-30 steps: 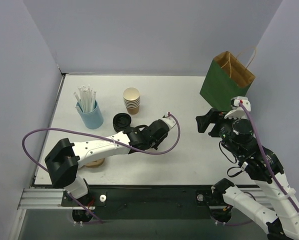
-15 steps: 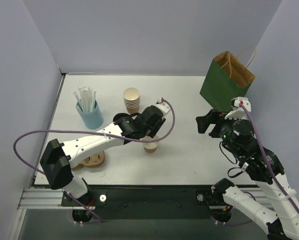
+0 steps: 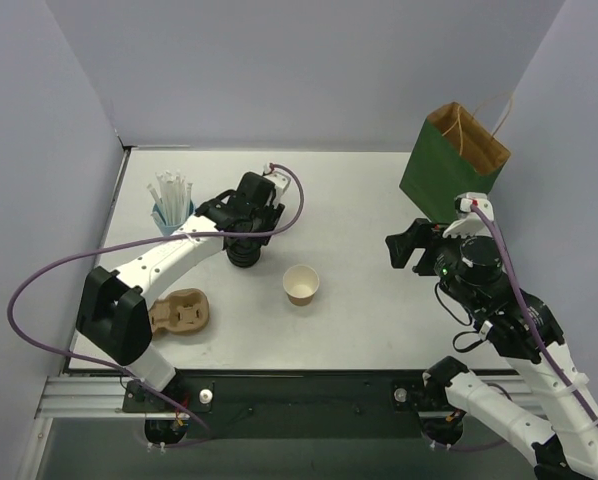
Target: Pack the takeout coffee
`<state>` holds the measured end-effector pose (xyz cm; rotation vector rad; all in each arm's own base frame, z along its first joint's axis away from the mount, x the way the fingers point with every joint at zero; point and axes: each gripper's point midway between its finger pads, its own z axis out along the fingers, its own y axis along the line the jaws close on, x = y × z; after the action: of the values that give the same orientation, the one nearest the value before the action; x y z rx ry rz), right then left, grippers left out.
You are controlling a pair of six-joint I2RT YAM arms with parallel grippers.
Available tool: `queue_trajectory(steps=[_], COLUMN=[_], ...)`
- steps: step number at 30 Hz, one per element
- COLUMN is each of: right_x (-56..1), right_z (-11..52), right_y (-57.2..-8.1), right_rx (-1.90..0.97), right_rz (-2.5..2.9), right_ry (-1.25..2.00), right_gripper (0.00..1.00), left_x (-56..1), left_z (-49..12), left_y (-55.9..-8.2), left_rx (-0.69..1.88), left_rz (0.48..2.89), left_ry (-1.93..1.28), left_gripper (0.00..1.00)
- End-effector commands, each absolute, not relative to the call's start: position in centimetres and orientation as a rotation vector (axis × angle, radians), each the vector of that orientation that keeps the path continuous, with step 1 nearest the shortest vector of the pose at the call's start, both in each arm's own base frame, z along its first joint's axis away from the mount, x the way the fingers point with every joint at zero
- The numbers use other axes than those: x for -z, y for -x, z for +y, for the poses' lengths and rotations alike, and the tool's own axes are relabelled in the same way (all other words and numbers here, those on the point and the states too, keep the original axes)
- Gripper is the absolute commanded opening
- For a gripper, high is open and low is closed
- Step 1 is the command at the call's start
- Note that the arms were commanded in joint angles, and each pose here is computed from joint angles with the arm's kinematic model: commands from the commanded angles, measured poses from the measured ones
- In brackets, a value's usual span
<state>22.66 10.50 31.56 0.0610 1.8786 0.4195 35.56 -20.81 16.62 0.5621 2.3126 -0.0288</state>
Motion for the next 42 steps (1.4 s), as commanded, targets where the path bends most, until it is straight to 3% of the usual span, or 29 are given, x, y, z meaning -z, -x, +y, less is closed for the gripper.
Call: queue_trajectory(steps=[1,14,21,23,29,35,39,42], right_x=[-32.4,-32.6,-32.5,-32.4,-32.1,-32.1,-31.8,-31.4], right_z=[10.8,10.9,10.8,10.7,10.7,11.6,13.5,15.5], right_y=[-22.7,-22.9,-22.9,-22.8,-22.8,-23.0,-23.4,-23.9], right_rx=[-0.446,-0.444,-0.438,-0.437,-0.433,-0.474,-0.559,-0.655], right_rz=[1.852,1.852,1.848,1.848,1.855,1.861,1.843,1.797], right_ry=[-0.060,-0.052,-0.051,-0.052,-0.051,-0.035,0.010,0.054], right_gripper=[0.77,0.77,0.77,0.77,0.77,0.77,0.77,0.77], left_x=[-15.8,-12.6,-12.6,-12.8,-14.8,-17.8,-23.1,-27.8], left_z=[-21.9,-21.9,-21.8,-21.6,-22.1,-22.2,-23.8,-26.3], left_y=[-35.9,-36.4,-36.5,-36.6,-36.5,-36.0,-34.4,-31.8], left_rx=[0.081,0.034,0.023,0.015,0.065,0.113,0.320,0.633], left_rz=[2.331,2.413,2.410,2.407,2.356,2.331,2.244,2.144], left_ry=[-0.633,-0.656,-0.653,-0.646,-0.629,-0.602,-0.566,-0.561], left_gripper=[0.56,0.52,0.41,0.32,0.18,0.17,0.17,0.16])
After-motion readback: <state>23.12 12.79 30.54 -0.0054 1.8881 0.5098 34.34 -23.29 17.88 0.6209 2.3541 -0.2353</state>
